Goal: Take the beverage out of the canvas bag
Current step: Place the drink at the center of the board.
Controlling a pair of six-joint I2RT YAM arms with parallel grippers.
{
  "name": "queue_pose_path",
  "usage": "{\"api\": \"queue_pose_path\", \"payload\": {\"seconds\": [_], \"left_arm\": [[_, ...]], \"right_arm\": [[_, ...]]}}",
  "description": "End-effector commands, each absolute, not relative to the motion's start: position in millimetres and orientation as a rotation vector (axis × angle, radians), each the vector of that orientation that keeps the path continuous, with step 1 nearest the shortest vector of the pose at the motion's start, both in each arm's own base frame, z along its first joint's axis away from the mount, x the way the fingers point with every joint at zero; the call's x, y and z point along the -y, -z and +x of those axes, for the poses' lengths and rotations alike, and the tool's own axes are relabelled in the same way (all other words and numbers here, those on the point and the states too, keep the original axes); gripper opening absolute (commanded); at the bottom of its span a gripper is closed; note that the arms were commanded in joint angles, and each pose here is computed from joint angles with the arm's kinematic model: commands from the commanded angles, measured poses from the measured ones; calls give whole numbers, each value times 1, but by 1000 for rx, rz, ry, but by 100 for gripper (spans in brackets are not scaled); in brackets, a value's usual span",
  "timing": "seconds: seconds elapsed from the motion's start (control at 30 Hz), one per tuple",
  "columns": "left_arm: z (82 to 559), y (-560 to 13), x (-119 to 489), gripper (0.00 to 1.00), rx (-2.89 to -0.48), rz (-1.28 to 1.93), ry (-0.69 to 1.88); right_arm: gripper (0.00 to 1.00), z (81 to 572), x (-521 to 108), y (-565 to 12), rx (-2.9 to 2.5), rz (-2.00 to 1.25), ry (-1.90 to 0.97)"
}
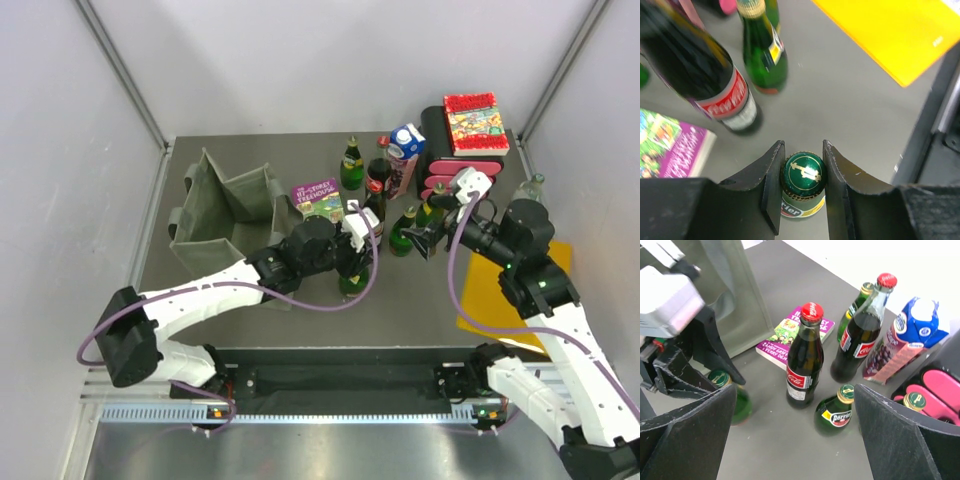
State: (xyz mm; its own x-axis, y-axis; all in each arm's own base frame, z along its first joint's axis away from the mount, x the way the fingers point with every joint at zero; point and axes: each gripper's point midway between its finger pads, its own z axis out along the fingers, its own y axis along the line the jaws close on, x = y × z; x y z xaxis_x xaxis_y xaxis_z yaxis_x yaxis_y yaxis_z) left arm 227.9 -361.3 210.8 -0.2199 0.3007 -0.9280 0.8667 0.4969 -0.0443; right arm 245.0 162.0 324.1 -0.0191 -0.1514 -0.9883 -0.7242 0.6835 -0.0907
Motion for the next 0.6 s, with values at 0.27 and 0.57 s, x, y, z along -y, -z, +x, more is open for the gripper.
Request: {"api": "queue_pose_path", "payload": {"seconds": [0.27,0.57], "left_arm": [[252,-288,387,0,-1334,867,750],[260,-265,393,0,-1358,858,737]], "right_arm": [[99,259,-161,-327,-1563,-669,-575],[100,259,-160,-321,-1584,-674,-580]]}}
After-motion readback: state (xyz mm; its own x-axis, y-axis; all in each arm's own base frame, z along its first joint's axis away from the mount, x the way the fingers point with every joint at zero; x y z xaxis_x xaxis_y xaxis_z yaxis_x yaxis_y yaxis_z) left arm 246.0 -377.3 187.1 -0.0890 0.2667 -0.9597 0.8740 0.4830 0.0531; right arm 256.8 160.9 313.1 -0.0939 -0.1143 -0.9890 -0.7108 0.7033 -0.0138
